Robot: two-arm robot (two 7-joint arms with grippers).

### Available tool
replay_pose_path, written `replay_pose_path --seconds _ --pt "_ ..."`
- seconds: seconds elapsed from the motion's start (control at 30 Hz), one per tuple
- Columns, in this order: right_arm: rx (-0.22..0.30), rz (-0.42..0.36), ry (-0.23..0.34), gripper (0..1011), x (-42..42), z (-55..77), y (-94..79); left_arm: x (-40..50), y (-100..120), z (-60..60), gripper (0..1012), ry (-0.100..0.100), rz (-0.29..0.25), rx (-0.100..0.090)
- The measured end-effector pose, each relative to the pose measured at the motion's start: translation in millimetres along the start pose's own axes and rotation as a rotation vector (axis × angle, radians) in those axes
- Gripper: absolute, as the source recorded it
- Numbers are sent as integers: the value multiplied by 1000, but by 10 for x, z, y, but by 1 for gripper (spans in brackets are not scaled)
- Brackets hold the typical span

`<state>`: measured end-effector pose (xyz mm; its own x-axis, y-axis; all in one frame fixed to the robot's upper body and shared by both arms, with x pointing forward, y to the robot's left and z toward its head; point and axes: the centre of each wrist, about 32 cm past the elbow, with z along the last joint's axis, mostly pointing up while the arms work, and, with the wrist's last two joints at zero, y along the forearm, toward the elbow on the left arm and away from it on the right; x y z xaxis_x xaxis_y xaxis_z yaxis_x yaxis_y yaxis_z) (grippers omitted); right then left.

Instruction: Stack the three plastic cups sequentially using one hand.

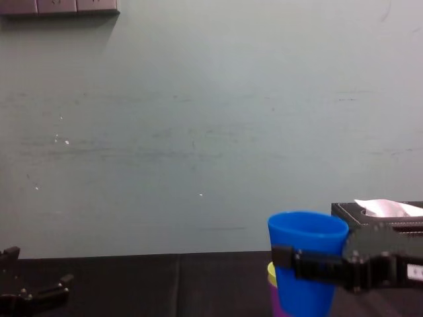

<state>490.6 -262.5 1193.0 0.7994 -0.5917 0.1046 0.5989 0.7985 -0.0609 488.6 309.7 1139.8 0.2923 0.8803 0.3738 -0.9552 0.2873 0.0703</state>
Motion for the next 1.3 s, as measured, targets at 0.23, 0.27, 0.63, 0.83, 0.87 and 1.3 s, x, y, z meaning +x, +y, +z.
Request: replay_pose_path --seconds 0.23,0.27,0.63,0.83,0.87,1.3 --pt "-9 -20 -34 723 120 217 121 0 0 0 1011 0 0 0" --pt "-10 -23 -36 723 130 224 133 0 0 0 1011 0 0 0" --pt "-32 -68 -56 723 298 239 304 0 0 0 1011 0 0 0" --pt "-29 -87 -47 723 377 200 367 0 0 0 1011 0 0 0" --pt "-26 -89 -46 723 391 195 380 0 0 0 1011 0 0 0" --pt "-30 -106 -20 723 496 64 446 0 0 0 1011 0 0 0"
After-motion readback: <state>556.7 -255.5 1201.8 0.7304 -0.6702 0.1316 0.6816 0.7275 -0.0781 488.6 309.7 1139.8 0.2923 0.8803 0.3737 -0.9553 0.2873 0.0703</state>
